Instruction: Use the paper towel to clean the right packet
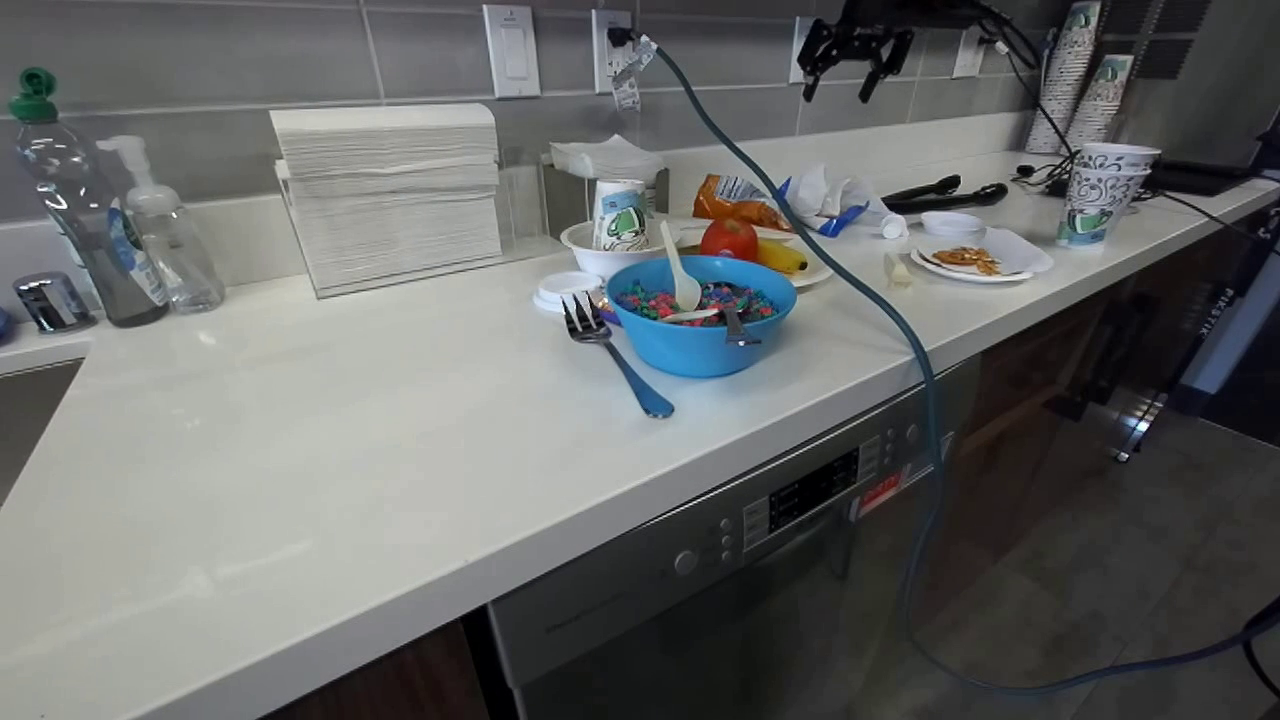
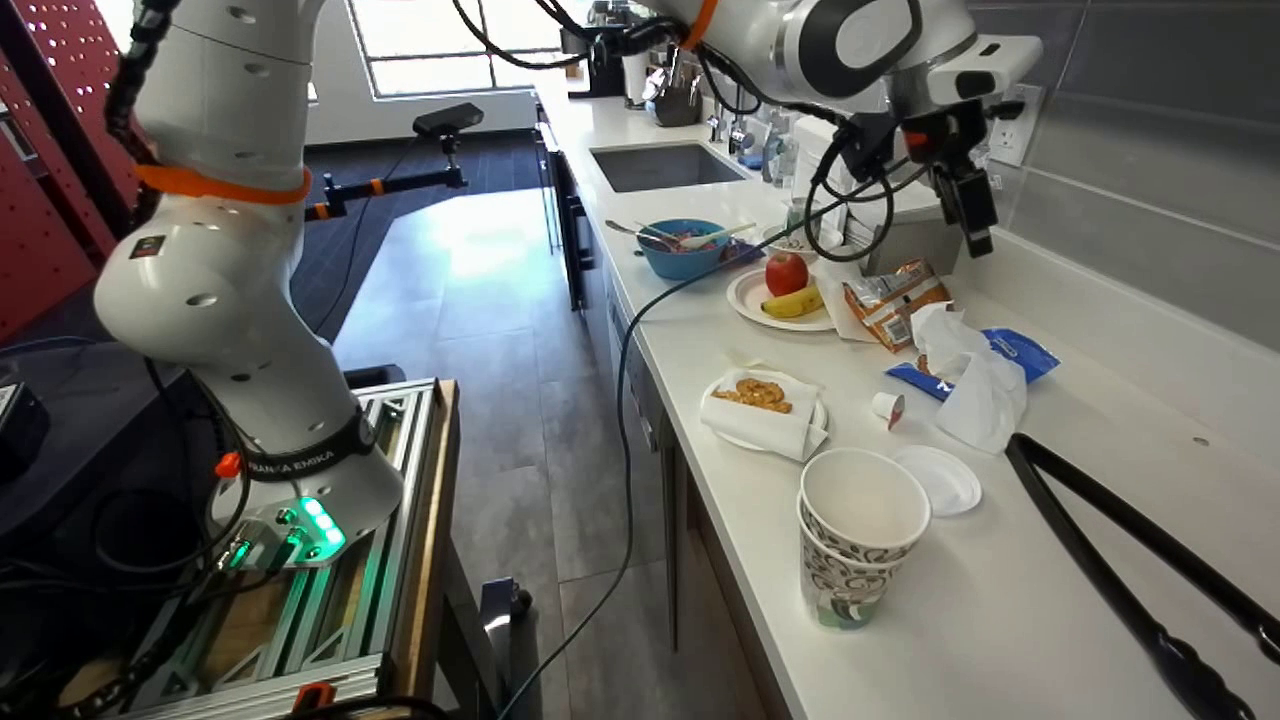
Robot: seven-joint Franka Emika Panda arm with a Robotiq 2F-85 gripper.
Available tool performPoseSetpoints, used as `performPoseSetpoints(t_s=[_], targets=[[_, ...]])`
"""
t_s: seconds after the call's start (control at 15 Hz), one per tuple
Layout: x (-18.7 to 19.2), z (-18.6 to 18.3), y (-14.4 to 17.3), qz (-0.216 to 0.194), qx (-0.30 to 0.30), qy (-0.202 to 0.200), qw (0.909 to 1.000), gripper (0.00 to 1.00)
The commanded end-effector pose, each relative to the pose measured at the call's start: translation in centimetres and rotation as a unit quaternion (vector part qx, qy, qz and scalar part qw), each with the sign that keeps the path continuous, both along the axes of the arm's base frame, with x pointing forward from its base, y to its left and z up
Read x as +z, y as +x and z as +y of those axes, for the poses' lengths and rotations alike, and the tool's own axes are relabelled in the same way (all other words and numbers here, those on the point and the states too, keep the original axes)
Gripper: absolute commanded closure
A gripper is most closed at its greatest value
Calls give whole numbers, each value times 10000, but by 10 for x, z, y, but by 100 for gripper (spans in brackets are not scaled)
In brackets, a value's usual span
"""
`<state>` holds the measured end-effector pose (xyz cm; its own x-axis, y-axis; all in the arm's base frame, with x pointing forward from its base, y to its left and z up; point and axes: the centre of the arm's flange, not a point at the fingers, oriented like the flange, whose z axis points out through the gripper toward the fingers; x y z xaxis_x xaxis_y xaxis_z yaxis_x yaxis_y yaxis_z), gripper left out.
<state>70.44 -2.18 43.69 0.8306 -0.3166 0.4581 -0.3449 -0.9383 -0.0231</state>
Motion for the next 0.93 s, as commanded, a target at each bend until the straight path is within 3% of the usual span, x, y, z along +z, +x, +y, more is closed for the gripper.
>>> performPoseSetpoints(t_s=[0.0,0.27,0.6,0.67,0.87], targets=[[29,7,-64,526,833,139,9950,0],[60,0,-117,707,1935,50,9785,0],[107,-33,-185,887,3138,339,9447,0],[94,-6,-145,813,2726,172,9585,0],[109,-10,-155,734,2762,167,9582,0]])
